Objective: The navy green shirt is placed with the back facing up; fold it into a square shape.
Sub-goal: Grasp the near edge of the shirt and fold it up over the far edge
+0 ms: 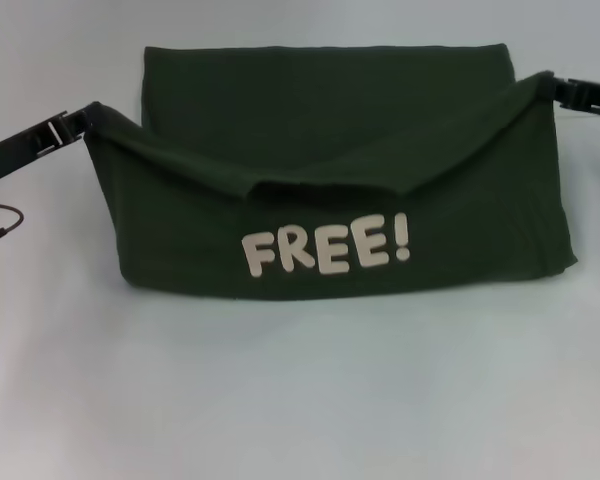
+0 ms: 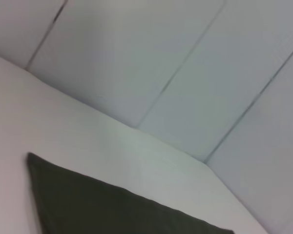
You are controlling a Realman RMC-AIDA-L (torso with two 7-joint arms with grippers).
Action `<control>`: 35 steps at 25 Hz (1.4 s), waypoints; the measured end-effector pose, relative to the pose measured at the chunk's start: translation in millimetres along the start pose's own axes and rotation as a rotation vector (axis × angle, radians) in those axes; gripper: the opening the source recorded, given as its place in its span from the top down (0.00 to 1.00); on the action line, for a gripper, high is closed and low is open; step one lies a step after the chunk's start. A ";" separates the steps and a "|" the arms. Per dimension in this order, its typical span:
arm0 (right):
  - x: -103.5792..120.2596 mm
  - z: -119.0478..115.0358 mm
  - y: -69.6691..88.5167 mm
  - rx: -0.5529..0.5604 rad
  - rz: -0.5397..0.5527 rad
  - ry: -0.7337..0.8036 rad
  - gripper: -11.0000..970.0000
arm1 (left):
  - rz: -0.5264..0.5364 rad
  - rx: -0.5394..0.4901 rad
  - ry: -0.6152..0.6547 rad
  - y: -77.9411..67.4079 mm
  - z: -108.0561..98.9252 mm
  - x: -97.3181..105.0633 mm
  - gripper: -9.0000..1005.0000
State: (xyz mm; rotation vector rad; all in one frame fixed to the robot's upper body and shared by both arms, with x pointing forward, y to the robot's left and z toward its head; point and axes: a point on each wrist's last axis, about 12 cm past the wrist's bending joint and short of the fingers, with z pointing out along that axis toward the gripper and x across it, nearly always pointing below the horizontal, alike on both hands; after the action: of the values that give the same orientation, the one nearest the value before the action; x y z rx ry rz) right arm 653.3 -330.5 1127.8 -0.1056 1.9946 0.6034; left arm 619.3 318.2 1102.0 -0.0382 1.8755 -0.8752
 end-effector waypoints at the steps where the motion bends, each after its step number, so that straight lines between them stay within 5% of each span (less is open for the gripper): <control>1: -1.3 2.7 -0.3 0.018 -0.003 -0.007 0.95 | 0.006 -0.008 -0.004 -0.3 3.0 -0.7 0.92; 18: 30.7 28.8 -1.7 0.226 -0.019 -0.021 0.95 | 0.186 -0.092 0.012 -30.1 60.8 34.9 0.92; 35: 15.9 35.1 1.6 0.230 -0.059 -0.047 0.95 | 0.183 -0.128 -0.058 -28.2 62.6 28.4 0.92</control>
State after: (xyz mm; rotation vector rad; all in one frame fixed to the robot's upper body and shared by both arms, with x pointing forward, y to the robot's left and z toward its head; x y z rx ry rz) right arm 673.4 -310.3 1102.0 -0.0097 1.9931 0.3334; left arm 646.4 251.8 1082.7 0.0289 1.8461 -0.6219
